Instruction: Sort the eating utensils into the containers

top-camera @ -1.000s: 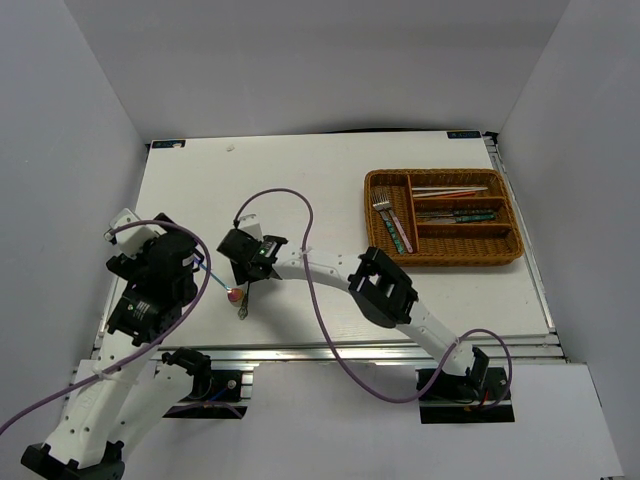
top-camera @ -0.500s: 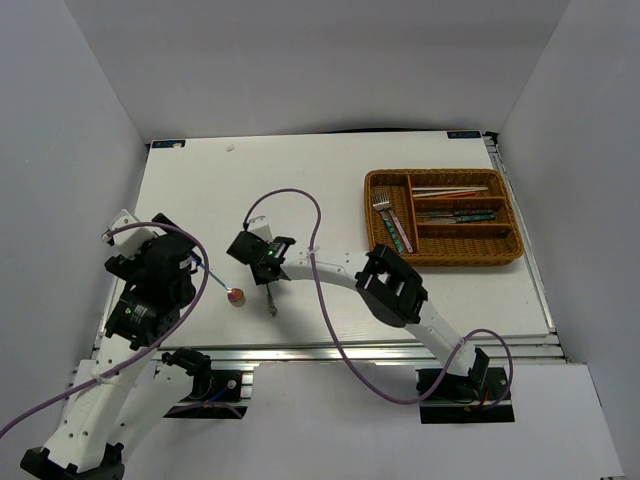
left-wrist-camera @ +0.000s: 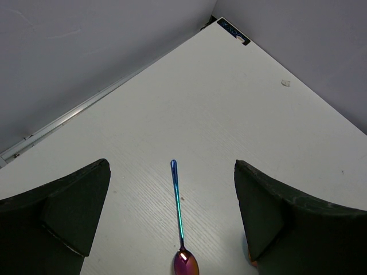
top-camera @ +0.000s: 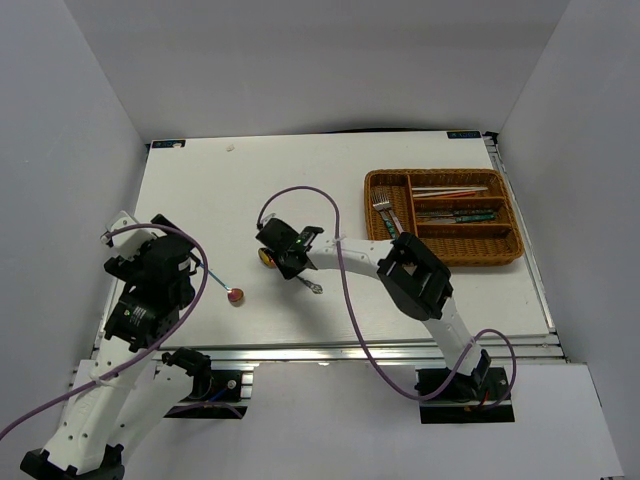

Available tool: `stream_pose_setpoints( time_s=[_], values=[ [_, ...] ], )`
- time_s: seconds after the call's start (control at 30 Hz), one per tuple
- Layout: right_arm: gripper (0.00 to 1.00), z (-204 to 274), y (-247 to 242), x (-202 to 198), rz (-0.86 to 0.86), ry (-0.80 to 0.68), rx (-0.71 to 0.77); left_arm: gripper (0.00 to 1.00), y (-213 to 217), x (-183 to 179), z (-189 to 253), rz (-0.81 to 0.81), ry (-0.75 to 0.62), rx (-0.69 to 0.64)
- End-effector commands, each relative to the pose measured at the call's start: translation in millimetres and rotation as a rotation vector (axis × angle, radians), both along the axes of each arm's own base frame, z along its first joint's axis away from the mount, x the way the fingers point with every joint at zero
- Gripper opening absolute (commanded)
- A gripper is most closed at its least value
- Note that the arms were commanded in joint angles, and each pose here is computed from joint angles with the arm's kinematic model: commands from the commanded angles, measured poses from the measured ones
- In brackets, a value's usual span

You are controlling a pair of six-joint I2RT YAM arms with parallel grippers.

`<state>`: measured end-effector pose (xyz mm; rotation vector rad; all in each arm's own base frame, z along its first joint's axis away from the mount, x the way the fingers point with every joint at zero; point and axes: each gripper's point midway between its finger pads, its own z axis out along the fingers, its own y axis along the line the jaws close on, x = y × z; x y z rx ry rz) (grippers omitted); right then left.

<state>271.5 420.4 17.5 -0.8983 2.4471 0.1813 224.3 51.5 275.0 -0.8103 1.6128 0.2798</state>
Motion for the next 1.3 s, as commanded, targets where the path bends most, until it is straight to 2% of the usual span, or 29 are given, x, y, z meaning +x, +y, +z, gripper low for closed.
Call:
stream_pose_setpoints(
  time_s=[0.0, 0.23, 0.33, 0.4, 0.5, 0.57, 0.7, 0.83, 0.87, 1.0, 1.1, 1.13, 1.23, 1.27],
  values=[
    [0.2, -76, -54, -36, 0.137, 0.211, -0.216, 0.98, 0, -1, -1, -0.005, -0.001, 0.002],
    [0.3, -88, -58, -37, 0.21, 0.224, -0.268, 0.98, -1, 1, -2, -0.008, 0.007, 0.006],
    [0.31, -91, -53, -33, 0.234, 0.217, -0.271, 0.98, 0, 0, -1, -0.008, 0.002, 0.003],
    [0.28, -94, -52, -32, 0.247, 0.219, -0.285, 0.98, 0, 0, -2, -0.007, 0.001, 0.004],
    [0.18, -96, -50, -31, 0.265, 0.227, -0.288, 0.98, 0, 0, -1, -0.007, 0.002, 0.005],
    [0.0, -97, -53, -34, 0.266, 0.241, -0.3, 0.98, 0, 0, -1, -0.006, 0.002, 0.006],
    [0.0, -92, -60, -44, 0.251, 0.272, -0.294, 0.98, 1, -2, 0, -0.004, -0.004, 0.004],
    [0.0, -53, -46, -45, 0.228, 0.241, -0.167, 0.98, 1, -1, 0, -0.007, -0.004, 0.006],
    [0.0, -26, -35, -37, 0.218, 0.189, -0.092, 0.98, 1, -1, 0, -0.007, 0.0, 0.009],
    [0.0, 34, -29, -21, 0.16, 0.094, 0.069, 0.98, 1, -2, 0, -0.006, 0.001, 0.01],
    [0.0, 68, -41, -4, 0.071, 0.04, 0.173, 0.98, 2, -2, 0, -0.005, 0.0, 0.011],
    [0.0, 64, -57, 2, 0.027, 0.057, 0.187, 0.98, 2, -2, 0, -0.005, -0.002, 0.009],
    [0.0, 94, -76, 21, -0.092, 0.02, 0.321, 0.98, 2, -3, 1, -0.007, -0.005, 0.009],
    [0.0, 99, -98, 31, -0.152, 0.008, 0.349, 0.98, 1, -2, 1, -0.008, -0.005, 0.007]
  ],
)
